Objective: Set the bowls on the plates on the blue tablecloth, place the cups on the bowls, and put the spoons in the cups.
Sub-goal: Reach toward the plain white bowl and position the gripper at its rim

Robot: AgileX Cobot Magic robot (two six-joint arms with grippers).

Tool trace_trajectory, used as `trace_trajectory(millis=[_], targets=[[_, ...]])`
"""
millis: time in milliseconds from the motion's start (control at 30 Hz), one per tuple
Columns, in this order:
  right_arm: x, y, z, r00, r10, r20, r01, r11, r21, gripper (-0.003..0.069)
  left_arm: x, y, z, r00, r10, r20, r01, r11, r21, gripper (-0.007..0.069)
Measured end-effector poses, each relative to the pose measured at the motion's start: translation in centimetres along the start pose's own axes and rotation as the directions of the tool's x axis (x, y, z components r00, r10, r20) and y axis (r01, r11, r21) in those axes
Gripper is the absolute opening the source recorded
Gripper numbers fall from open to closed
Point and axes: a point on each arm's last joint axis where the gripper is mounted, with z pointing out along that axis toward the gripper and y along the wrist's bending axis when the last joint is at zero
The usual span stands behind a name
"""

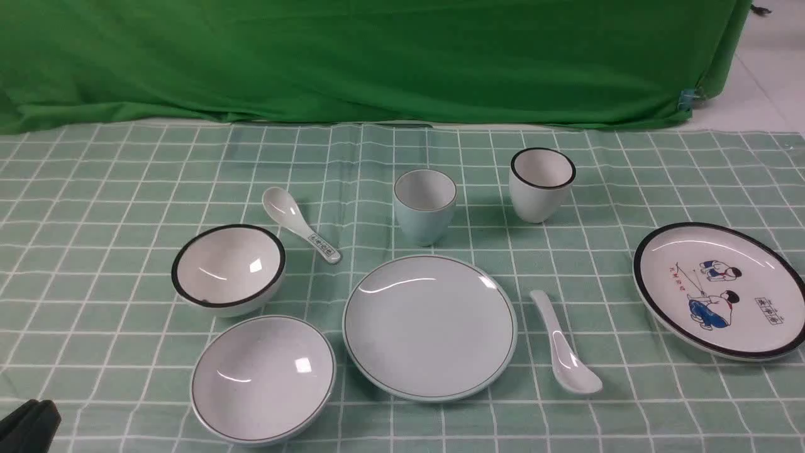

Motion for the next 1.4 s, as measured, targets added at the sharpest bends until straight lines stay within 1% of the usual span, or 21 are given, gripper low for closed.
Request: trace_trajectory(millis=[400,533,600,667,733,767,867,933,967,1000,1033,1067,1100,1133,1167,1200,1267,1300,1333,1367,1400], targets=[[0.0,0.0,0.0,1.000,0.000,0.000,0.000,1.000,0.000,0.0242,0.0,0.0,0.0,1.000,0.000,0.000,0.000,1.000,0.000,0.0018],[0.0,0.0,0.0,1.000,0.000,0.000,0.000,1.000,0.000,0.0242,-0.2,0.1,0.0,0.999,0.029,0.022,-0.029,1.000,-0.009,0.0018],[0.0,0.0,0.0,1.000,0.000,0.000,0.000,1.000,0.000,0.0242,-0.6,0.1,0.0,0.998,-0.016,0.063,0.016,1.000,-0.008,0.0018],[0.0,0.0,0.0,1.000,0.000,0.000,0.000,1.000,0.000,0.0242,-1.0,0.1,-0.1,0.985,-0.132,0.112,0.132,0.991,0.008,0.0018],[0.0,0.0,0.0,1.000,0.000,0.000,0.000,1.000,0.000,0.0242,-1.7,0.2,-0.2,0.945,-0.272,0.181,0.271,0.962,0.032,0.0018],[0.0,0.0,0.0,1.000,0.000,0.000,0.000,1.000,0.000,0.0242,-1.7,0.2,-0.2,0.941,-0.282,0.187,0.281,0.959,0.034,0.0018],[0.0,0.0,0.0,1.000,0.000,0.000,0.000,1.000,0.000,0.0242,-2.7,0.6,-0.4,0.874,-0.387,0.294,0.388,0.920,0.057,0.0018],[0.0,0.0,0.0,1.000,0.000,0.005,0.000,1.000,0.001,0.0242,-3.5,1.1,-0.8,0.771,-0.502,0.392,0.504,0.857,0.107,0.0018],[-0.1,0.0,0.0,1.000,0.000,0.014,0.000,1.000,0.003,0.0242,-4.1,1.4,-1.1,0.686,-0.570,0.452,0.569,0.808,0.156,0.0018],[-0.1,0.0,0.0,1.000,0.000,0.015,0.000,1.000,0.004,0.0242,-4.2,1.4,-1.2,0.679,-0.568,0.464,0.567,0.808,0.158,0.0018],[-0.2,-0.1,0.0,1.000,0.000,0.026,0.000,1.000,0.006,0.0242,-5.1,1.8,-1.8,0.574,-0.611,0.546,0.601,0.767,0.227,0.0018],[-0.3,-0.1,0.0,1.000,-0.001,0.029,0.001,1.000,0.008,0.0242,-5.6,1.9,-2.2,0.514,-0.625,0.588,0.602,0.751,0.272,0.0018],[-0.3,-0.1,0.0,1.000,-0.001,0.031,0.001,1.000,0.008,0.0242,-5.8,1.9,-2.3,0.505,-0.627,0.593,0.601,0.749,0.280,0.0018],[-0.4,-0.1,0.0,0.999,0.008,0.043,-0.008,1.000,0.009,0.0242,-7.3,1.8,-3.0,0.465,-0.643,0.609,0.587,0.738,0.332,0.0018],[-0.4,-0.1,0.0,0.999,0.010,0.043,-0.011,1.000,0.008,0.0242,-7.6,1.7,-3.0,0.467,-0.644,0.606,0.584,0.740,0.336,0.0018],[-0.7,-0.1,0.0,0.995,0.068,0.078,-0.069,0.998,0.003,0.0242,-9.6,1.2,-3.5,0.497,-0.642,0.584,0.562,0.751,0.348,0.0018],[-1.4,-0.1,-0.1,0.965,0.212,0.157,-0.212,0.977,-0.019,0.0242,-12.9,0.2,-3.6,0.606,-0.614,0.506,0.535,0.785,0.313,0.0018],[-1.9,-0.2,-0.2,0.923,0.322,0.210,-0.320,0.946,-0.046,0.0242,-14.9,-0.2,-3.4,0.670,-0.593,0.447,0.527,0.804,0.276,0.0018],[-2.2,-0.3,-0.3,0.888,0.393,0.238,-0.389,0.919,-0.067,0.0242,-15.7,-0.5,-2.8,0.728,-0.583,0.360,0.537,0.812,0.229,0.0018],[-2.6,-0.4,-0.4,0.837,0.475,0.271,-0.468,0.879,-0.093,0.0242,-16.7,-0.7,-2.1,0.778,-0.571,0.262,0.543,0.821,0.176,0.0018],[-2.6,-0.5,-0.4,0.827,0.490,0.276,-0.482,0.870,-0.099,0.0242,-17.1,-0.7,-2.0,0.780,-0.568,0.263,0.540,0.823,0.175,0.0018]])
